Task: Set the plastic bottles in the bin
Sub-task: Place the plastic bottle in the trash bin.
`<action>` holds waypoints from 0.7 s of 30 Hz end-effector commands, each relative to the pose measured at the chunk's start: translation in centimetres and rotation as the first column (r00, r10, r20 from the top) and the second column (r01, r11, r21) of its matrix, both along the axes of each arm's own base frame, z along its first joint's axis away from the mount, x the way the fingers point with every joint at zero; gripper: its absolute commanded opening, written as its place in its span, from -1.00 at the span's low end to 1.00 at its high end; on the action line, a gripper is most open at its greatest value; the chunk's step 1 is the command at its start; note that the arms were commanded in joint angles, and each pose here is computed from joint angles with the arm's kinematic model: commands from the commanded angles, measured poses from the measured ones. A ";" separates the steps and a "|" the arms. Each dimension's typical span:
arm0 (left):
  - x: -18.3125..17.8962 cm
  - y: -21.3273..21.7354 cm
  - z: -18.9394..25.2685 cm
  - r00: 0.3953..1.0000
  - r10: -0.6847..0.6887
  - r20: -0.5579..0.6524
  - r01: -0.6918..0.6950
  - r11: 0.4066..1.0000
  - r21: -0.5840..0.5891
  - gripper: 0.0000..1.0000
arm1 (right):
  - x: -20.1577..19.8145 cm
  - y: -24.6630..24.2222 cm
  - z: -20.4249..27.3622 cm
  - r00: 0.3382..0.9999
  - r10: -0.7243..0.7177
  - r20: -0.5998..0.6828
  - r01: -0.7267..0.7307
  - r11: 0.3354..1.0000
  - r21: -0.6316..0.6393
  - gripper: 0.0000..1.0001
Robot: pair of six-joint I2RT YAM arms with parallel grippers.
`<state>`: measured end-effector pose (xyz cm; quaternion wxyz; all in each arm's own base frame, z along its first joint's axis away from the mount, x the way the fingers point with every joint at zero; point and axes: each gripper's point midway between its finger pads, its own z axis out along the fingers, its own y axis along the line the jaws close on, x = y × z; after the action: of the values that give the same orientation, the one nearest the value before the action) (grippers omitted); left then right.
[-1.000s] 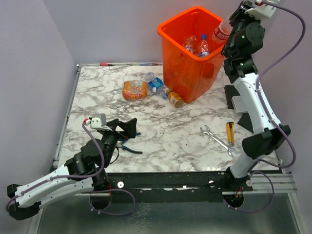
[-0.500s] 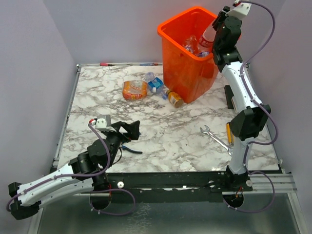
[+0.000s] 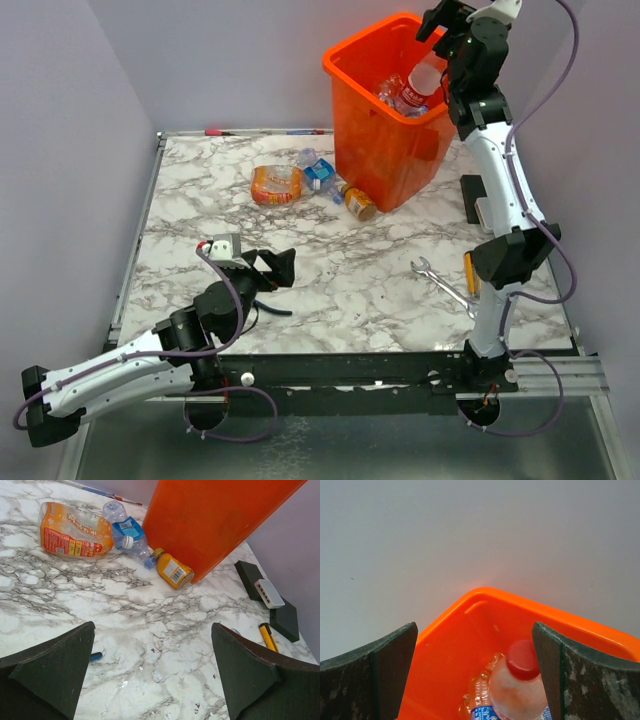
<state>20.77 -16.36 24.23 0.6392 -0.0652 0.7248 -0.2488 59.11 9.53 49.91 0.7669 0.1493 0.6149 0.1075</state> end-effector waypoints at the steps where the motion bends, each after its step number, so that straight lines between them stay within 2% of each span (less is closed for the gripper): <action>1: 0.5 -0.8 0.9 1.000 0.006 0.017 -0.006 1.000 0.004 0.98 | -6.9 -0.4 7.7 0.991 0.039 0.128 -0.044 0.998 0.037 0.99; 5: 1.2 -1.7 1.5 1.000 0.018 0.010 -0.018 0.999 0.028 0.98 | -12.6 1.0 10.3 0.973 0.144 0.181 -0.152 0.988 0.030 0.93; 9: 1.7 -2.9 1.7 1.000 0.012 -0.003 -0.011 0.999 0.050 0.98 | -17.3 2.6 9.6 0.943 0.288 0.165 -0.296 0.955 0.029 0.79; 11: 1.9 -3.4 2.1 1.000 0.011 -0.007 -0.011 0.999 0.052 0.98 | -19.1 3.5 7.8 0.924 0.362 0.122 -0.369 0.929 0.040 0.75; 15: 3.4 -3.6 3.0 0.999 0.039 -0.032 -0.038 0.999 0.033 0.98 | -24.3 6.7 3.6 0.805 0.587 0.083 -0.591 0.806 0.039 0.74; 18: 6.5 -3.0 1.7 0.988 0.051 -0.143 -0.054 0.998 -0.018 0.98 | -28.1 7.8 -0.2 0.726 0.685 0.060 -0.688 0.722 0.077 0.75; 21: 9.6 -2.1 -1.0 0.955 0.032 -0.295 -0.073 0.989 -0.127 0.99 | -30.4 8.0 -5.1 0.690 0.724 -0.012 -0.718 0.686 0.121 0.76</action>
<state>27.47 -18.42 26.42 0.6179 -0.1120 0.7502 -0.2072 32.01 15.07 50.40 0.7097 -0.0166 0.6042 0.3620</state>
